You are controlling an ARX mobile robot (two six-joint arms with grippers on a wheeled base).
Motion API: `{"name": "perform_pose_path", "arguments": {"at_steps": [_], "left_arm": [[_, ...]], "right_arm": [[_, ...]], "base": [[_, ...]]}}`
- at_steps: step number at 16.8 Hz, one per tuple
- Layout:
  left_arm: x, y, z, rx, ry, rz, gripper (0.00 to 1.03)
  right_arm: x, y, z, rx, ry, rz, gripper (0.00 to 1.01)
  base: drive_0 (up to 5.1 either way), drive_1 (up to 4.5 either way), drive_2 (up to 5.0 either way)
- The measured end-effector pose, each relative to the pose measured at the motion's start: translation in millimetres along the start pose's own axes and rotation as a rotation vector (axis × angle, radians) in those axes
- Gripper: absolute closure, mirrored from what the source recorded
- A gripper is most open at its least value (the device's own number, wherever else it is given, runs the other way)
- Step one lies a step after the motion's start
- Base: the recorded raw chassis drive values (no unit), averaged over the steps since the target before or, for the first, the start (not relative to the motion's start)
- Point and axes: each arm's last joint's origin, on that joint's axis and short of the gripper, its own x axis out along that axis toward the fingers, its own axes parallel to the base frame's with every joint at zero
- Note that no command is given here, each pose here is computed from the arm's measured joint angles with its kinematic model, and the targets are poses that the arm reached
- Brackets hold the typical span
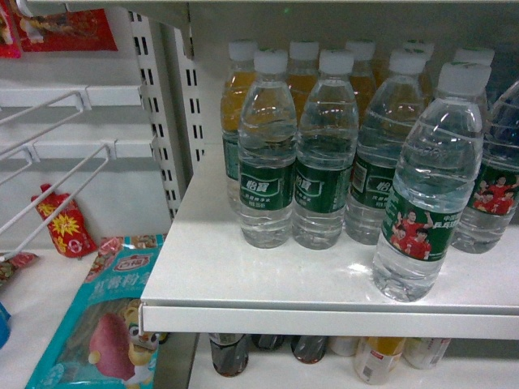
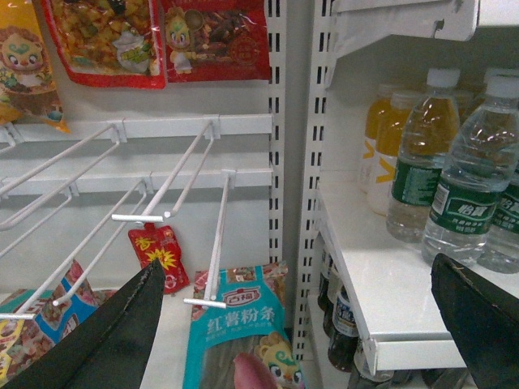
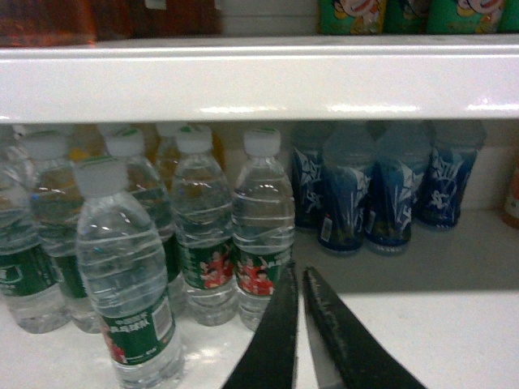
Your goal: Move water from second to third shelf
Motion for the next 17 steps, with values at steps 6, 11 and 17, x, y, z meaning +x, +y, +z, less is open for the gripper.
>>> {"name": "perform_pose_path", "arguments": {"at_steps": [6,11,17], "left_arm": [[0.0,0.0,0.0,0.000,0.000,-0.001,0.05],[0.0,0.0,0.0,0.000,0.000,-0.001,0.05],[0.0,0.0,0.0,0.000,0.000,-0.001,0.05]], "right_arm": [[-20.2,0.8,-17.8,-0.006,-0.007,0.016,0.99],[-31.0,0.6,-24.9,-0.006,-0.023,0.017,0.99],[-41.0,0.4,-25.7,-0.006,-0.015,0.016,0.99]], "base": [[0.0,0.00,0.0],[0.0,0.00,0.0],[0.0,0.00,0.0]]}}
